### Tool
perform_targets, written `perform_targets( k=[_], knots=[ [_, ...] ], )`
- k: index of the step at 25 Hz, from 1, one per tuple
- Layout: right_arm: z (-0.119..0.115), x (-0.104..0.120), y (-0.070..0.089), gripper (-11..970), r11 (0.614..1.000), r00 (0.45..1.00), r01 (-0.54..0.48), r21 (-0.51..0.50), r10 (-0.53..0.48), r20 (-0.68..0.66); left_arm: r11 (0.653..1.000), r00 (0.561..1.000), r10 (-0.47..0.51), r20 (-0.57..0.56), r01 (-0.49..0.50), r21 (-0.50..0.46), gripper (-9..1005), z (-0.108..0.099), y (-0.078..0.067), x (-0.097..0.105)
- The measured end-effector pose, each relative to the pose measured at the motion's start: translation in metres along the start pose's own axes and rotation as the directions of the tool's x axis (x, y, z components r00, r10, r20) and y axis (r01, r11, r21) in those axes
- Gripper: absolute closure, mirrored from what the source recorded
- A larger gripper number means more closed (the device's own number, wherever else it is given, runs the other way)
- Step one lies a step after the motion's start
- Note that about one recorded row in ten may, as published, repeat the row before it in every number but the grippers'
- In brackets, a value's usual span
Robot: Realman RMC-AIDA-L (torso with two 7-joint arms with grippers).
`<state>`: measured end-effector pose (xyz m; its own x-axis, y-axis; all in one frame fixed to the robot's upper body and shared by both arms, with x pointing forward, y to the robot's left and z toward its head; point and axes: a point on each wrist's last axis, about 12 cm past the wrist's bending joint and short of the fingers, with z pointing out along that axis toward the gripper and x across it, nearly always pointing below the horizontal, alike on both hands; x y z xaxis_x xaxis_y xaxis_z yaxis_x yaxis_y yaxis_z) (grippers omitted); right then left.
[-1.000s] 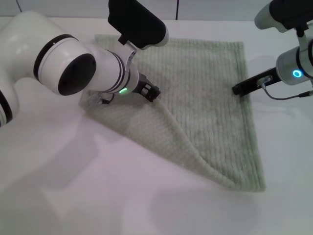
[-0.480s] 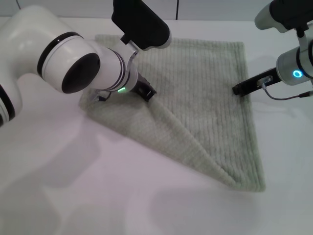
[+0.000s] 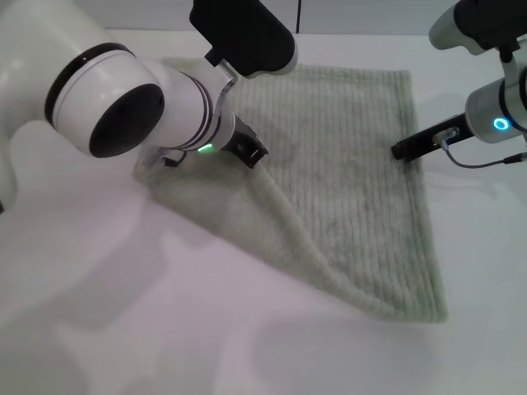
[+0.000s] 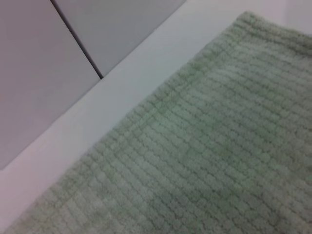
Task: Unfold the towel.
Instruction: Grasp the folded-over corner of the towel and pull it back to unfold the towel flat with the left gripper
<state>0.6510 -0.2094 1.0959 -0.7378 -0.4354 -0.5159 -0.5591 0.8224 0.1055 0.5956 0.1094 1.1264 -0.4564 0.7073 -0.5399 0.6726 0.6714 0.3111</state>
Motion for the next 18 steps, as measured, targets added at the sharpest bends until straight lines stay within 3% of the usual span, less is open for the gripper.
perform_targets(
  k=[6,18],
  knots=[
    [0.0,0.0,0.0,947,1.0,1.0,0.0,0.0,0.0,0.0,1.0,1.0,-0.002,0.009,0.001,0.012,982,-0.018,-0.004,-0.002],
    [0.0,0.001,0.0,947,1.0,1.0,-0.002,0.0,0.002,-0.001,1.0,0.997,-0.002,-0.072,0.003,0.022,982,-0.03,-0.004,0.004]
  ],
)
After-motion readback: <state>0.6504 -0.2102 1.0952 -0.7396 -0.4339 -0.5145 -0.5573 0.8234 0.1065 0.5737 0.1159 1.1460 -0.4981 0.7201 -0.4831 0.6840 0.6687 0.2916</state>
